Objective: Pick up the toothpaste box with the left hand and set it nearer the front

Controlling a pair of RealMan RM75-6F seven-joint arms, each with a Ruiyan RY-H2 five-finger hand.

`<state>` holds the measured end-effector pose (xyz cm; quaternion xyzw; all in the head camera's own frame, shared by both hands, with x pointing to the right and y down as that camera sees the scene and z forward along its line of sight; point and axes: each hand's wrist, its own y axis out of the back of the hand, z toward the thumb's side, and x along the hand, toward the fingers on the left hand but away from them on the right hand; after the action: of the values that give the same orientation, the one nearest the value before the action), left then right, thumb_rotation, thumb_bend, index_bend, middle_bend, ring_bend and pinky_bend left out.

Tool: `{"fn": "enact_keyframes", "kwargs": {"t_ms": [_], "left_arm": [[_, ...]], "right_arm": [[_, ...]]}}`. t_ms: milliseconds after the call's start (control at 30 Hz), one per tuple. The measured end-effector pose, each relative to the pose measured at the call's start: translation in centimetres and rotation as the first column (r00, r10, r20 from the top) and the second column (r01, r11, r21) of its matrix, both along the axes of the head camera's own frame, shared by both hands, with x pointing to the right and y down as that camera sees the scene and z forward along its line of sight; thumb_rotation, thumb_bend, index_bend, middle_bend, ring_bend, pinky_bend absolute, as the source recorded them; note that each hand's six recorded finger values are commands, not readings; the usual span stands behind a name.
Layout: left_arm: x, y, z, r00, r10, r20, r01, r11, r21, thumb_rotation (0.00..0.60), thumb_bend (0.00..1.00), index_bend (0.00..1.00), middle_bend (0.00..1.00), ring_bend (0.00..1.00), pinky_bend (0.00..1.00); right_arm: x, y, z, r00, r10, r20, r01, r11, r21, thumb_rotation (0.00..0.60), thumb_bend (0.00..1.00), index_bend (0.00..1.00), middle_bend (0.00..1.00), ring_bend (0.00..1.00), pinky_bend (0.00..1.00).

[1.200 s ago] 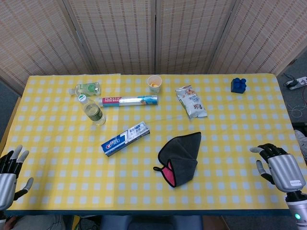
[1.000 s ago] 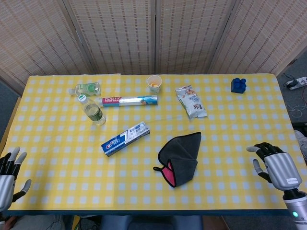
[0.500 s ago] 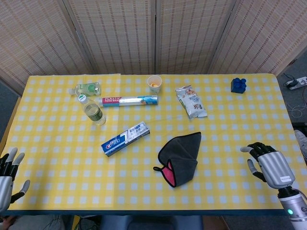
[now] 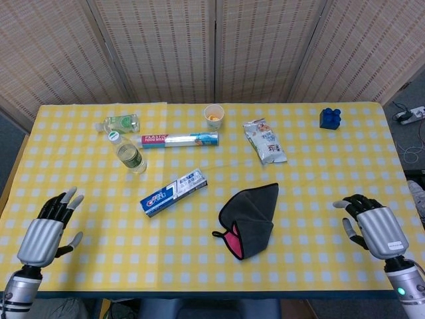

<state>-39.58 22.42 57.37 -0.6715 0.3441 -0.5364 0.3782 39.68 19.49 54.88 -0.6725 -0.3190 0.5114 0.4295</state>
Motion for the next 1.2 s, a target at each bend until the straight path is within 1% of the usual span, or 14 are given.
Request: {"fn": "enact_keyframes", "kwargs": {"t_ms": [167,267,333,433,700,900,1200], "left_arm": [[3.5,-1.6,1.5,0.997,0.060,-0.044,-0.062,0.996,-0.057,0.600,0.31,0.04,0.00,0.06,0.07],[5.4,-2.3,2.2,0.994,0.093,-0.052,-0.097,0.992,-0.081,0.600,0.29,0.04,0.00,0.07,0.07],[6.3,-2.6,2.7,0.993,0.105,-0.048,-0.109,0.989,-0.098,0.600,0.28,0.02,0.00,0.08,0.07],[7.5,-2.9,3.6,0.993,0.109,-0.035,-0.112,0.985,-0.131,0.600,0.27,0.00,0.00,0.08,0.07],[11.2,-3.8,6.2,0.990,0.139,0.023,-0.132,0.973,-0.191,0.600,0.26,0.00,0.00,0.08,0.07],[13.2,-4.5,8.1,0.992,0.122,0.035,-0.110,0.963,-0.245,0.600,0.26,0.00,0.02,0.10,0.09],[16.1,-5.3,10.0,0.990,0.127,0.068,-0.101,0.949,-0.299,0.600,0.27,0.00,0.03,0.11,0.11]], "right_arm": [[0.0,-0.1,0.1,1.000,0.001,-0.003,-0.001,1.000,-0.001,0.600,0.49,0.33,0.37,0.28,0.42],[0.2,-0.1,0.0,1.000,0.003,-0.004,-0.003,1.000,0.000,0.600,0.49,0.33,0.37,0.28,0.42],[0.4,-0.1,0.0,1.000,0.009,-0.006,-0.009,1.000,0.001,0.600,0.49,0.33,0.37,0.28,0.42],[0.7,-0.1,-0.1,1.000,0.020,-0.008,-0.020,1.000,0.001,0.600,0.49,0.33,0.37,0.28,0.42],[1.5,0.0,-0.5,0.999,0.034,-0.010,-0.034,0.999,0.009,0.600,0.49,0.33,0.37,0.29,0.42],[1.8,0.0,-0.7,0.999,0.041,-0.006,-0.040,0.999,0.017,0.600,0.49,0.33,0.37,0.29,0.42],[2.3,0.2,-0.9,0.999,0.052,-0.008,-0.052,0.999,0.018,0.600,0.49,0.33,0.37,0.29,0.42]]}}
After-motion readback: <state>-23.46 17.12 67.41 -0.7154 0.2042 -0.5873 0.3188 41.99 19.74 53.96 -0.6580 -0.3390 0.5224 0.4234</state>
